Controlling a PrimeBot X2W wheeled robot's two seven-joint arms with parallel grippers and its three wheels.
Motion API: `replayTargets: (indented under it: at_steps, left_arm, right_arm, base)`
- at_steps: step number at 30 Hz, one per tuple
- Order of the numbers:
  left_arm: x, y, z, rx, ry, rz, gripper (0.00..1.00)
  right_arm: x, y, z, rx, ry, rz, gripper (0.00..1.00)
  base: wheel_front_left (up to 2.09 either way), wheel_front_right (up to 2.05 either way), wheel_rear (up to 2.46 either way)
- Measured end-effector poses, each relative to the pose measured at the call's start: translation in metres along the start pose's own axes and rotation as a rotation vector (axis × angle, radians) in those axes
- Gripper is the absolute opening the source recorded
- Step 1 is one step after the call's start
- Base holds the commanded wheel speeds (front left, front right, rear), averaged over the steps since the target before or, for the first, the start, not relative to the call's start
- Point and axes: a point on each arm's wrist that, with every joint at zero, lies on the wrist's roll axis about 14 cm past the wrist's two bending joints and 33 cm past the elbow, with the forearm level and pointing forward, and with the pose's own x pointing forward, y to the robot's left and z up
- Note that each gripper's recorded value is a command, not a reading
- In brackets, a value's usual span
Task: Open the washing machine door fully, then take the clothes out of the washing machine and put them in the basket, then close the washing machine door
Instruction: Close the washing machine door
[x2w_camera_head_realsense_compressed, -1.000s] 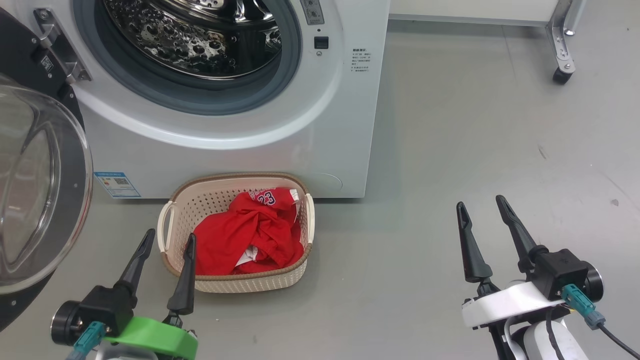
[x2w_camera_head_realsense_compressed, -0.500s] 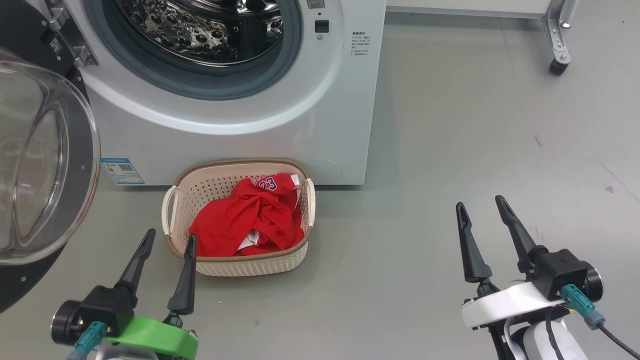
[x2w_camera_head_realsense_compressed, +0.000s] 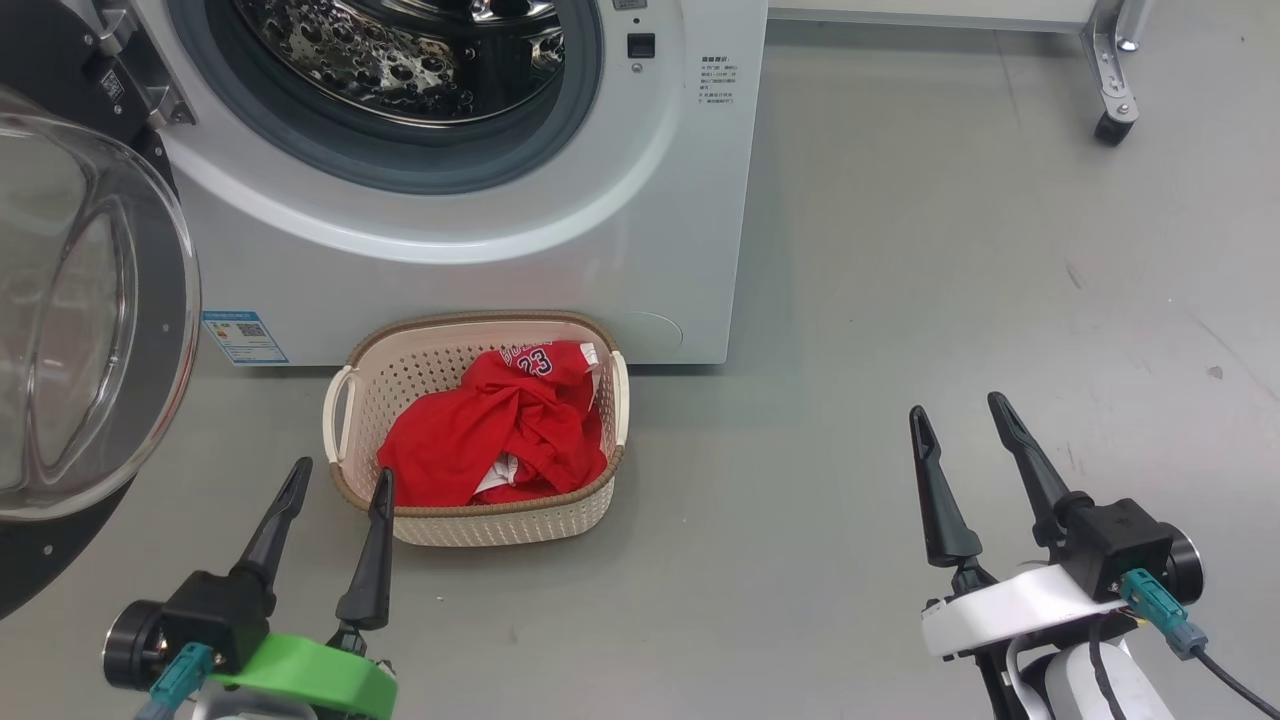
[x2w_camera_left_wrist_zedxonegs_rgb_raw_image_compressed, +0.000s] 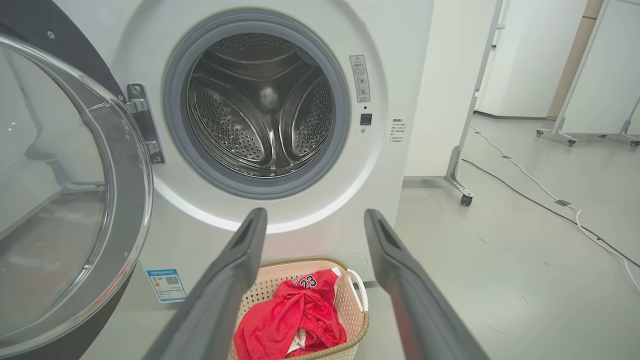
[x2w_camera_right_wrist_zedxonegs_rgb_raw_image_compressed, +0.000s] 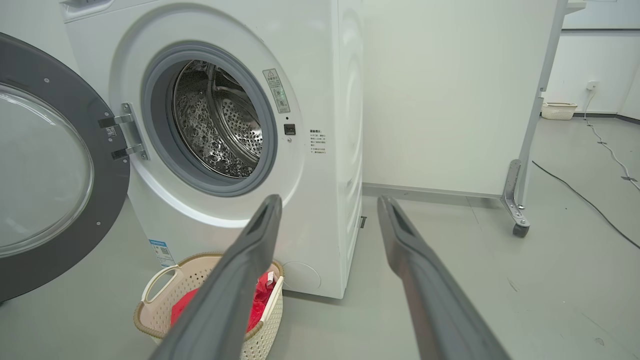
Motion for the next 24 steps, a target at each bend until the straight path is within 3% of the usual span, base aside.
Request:
replayTargets:
  at_steps: [24]
  left_arm:
    - [-0.006, 0.003, -0.003, 0.002, 0.013, 0.014, 1.00]
  right_arm:
    - [0.007, 0.011, -0.006, 0.010, 0.014, 0.034, 1.00]
  base:
    - [0.00, 0.00, 0.00]
